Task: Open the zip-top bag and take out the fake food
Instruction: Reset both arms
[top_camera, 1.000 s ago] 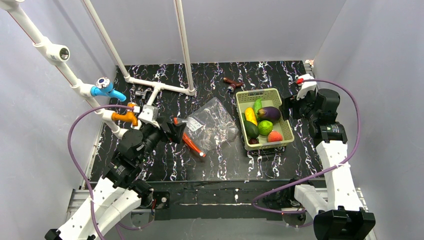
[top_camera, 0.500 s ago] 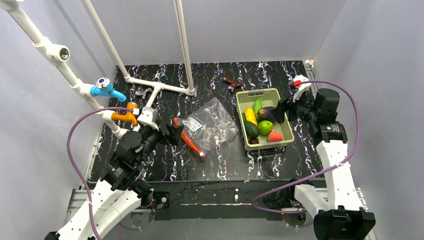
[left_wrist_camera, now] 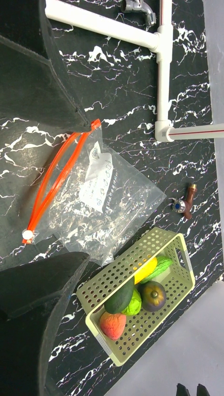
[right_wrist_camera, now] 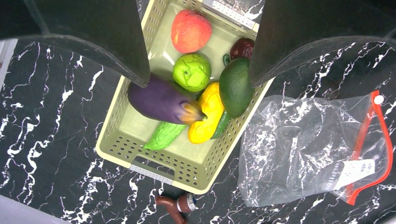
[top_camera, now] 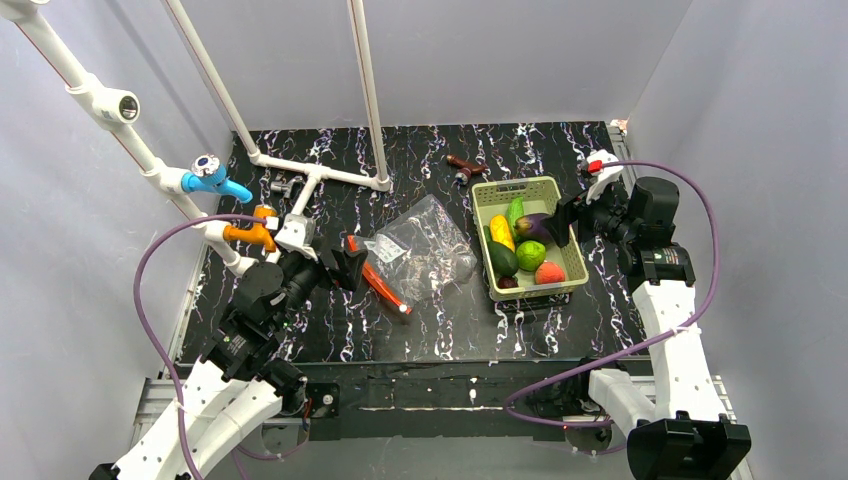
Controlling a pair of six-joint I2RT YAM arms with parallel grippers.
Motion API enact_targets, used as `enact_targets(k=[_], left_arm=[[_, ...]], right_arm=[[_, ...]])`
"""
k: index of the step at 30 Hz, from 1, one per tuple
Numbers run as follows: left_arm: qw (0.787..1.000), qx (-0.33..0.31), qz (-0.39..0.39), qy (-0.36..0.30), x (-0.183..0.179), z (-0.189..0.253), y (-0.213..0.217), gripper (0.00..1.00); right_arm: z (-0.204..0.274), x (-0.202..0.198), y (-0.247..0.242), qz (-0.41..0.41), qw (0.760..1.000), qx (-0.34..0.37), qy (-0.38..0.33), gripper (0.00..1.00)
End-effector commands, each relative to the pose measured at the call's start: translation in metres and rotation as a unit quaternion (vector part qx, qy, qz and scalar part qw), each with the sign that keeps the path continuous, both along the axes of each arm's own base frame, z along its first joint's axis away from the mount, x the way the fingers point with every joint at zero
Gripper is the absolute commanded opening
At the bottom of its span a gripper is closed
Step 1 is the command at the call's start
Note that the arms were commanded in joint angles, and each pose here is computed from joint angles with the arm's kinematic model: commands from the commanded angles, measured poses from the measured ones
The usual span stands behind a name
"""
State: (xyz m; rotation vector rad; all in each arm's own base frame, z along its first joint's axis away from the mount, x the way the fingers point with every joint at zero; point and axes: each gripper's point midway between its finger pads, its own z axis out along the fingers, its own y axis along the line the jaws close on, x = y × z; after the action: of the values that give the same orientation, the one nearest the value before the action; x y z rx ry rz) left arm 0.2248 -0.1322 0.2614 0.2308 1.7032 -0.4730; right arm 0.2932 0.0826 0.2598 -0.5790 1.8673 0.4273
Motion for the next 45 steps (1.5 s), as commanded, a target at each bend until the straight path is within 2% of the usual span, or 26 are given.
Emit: enact_targets(k=[1, 30, 31, 33, 45], left_arm=[[1.000, 0.003, 0.009, -0.012, 0.000, 0.009, 0.006, 1.00], [1.000, 0.006, 0.011, -0.011, 0.001, 0.007, 0.006, 1.00], [1.000, 0.006, 0.011, -0.011, 0.001, 0.007, 0.006, 1.00], [1.000, 0.006, 0.011, -0.012, 0.001, 0.007, 0.006, 1.00], [1.000, 0.007, 0.011, -0.011, 0.001, 0.007, 0.006, 0.99]], right_arm=[[0.030, 0.006, -0.001, -0.002, 0.999, -0.005, -0.051, 0.84], [0.033, 0.008, -0.001, -0.002, 0.999, -0.005, -0.054, 0.84], [0.031, 0.012, -0.009, -0.026, 0.998, -0.015, -0.053, 0.84], [0.034, 0.006, 0.002, 0.007, 0.999, -0.001, -0.054, 0.84], [0.034, 0.007, 0.002, 0.007, 0.998, -0.001, -0.055, 0.84]])
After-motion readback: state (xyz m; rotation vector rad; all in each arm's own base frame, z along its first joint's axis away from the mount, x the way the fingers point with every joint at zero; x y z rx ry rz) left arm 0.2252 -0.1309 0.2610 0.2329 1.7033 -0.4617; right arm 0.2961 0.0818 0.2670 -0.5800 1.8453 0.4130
